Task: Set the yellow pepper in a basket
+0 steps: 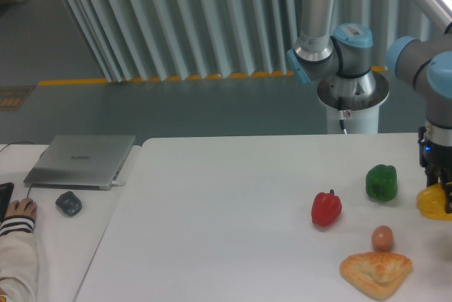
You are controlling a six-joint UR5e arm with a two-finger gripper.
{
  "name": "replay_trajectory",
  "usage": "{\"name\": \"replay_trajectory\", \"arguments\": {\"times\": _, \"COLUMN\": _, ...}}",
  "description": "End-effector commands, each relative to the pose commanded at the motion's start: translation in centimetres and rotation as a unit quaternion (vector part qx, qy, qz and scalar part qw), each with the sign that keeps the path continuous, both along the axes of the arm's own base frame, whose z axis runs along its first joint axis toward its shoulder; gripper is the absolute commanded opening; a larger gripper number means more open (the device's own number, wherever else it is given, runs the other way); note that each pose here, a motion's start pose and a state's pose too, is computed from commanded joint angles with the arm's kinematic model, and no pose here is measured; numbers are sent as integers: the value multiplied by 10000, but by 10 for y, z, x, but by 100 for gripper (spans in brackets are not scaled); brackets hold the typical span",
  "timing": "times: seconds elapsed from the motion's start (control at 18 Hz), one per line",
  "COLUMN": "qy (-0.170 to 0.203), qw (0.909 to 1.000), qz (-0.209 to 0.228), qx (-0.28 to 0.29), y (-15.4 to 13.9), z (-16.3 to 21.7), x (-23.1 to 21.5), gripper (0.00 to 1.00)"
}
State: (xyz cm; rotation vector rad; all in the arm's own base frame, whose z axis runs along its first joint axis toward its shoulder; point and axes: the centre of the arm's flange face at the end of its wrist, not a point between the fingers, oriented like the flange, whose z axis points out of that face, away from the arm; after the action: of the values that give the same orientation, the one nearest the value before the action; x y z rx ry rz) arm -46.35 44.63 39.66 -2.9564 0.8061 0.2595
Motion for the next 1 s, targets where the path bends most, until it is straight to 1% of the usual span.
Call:
{"name": "replay_trajectory", "arguments": {"times": 0.11, "qy": 161, "qw": 9995, "qz": 243, "qx": 117, "y": -14, "z": 1, "x": -24, "gripper": 44}}
{"name": "replay_trajectory", "arguments": {"times": 0.17, "qy": 291, "qw": 9990, "qz": 275, "qx": 185, "y": -18, "z": 4, "x": -33, "gripper": 44}}
{"name": "replay_trajectory", "arguments": {"times": 0.28, "qy": 428, "qw": 9979, "qz": 411, "qx": 257, "y": -31, "z": 10, "x": -54, "gripper": 43}}
{"name": "replay_trajectory", "arguments": {"times": 0.33, "qy": 455, "qw": 9976, "qz": 441, "qx": 272, "y": -32, "z": 12, "x": -59, "gripper": 43}}
{"name": "replay_trajectory", "arguments": {"times": 0.39, "qy": 425, "qw": 9977, "qz": 466, "qx": 248, "y": -30, "z": 2, "x": -67, "gripper": 43}}
{"name": "replay_trajectory", "arguments": {"times": 0.5, "qy": 561, "qw": 9967, "qz": 494, "qx": 300, "y": -28, "z": -7, "x": -78, "gripper": 43}}
{"name": "replay_trajectory", "arguments": {"times": 0.56, "qy": 579, "qw": 9960, "qz": 607, "qx": 315, "y": -35, "z": -7, "x": -86, "gripper": 43}}
{"name": "replay_trajectory", "arguments": {"times": 0.78, "qy": 654, "qw": 9949, "qz": 676, "qx": 353, "y": -38, "z": -11, "x": -101, "gripper": 43}}
{"name": "replay_trajectory", "arguments": {"times": 0.89, "qy": 732, "qw": 9940, "qz": 716, "qx": 384, "y": -39, "z": -21, "x": -110, "gripper": 45}}
{"name": "replay_trajectory", "arguments": {"times": 1.0, "qy": 734, "qw": 9939, "qz": 758, "qx": 335, "y": -41, "z": -30, "x": -116, "gripper": 45}}
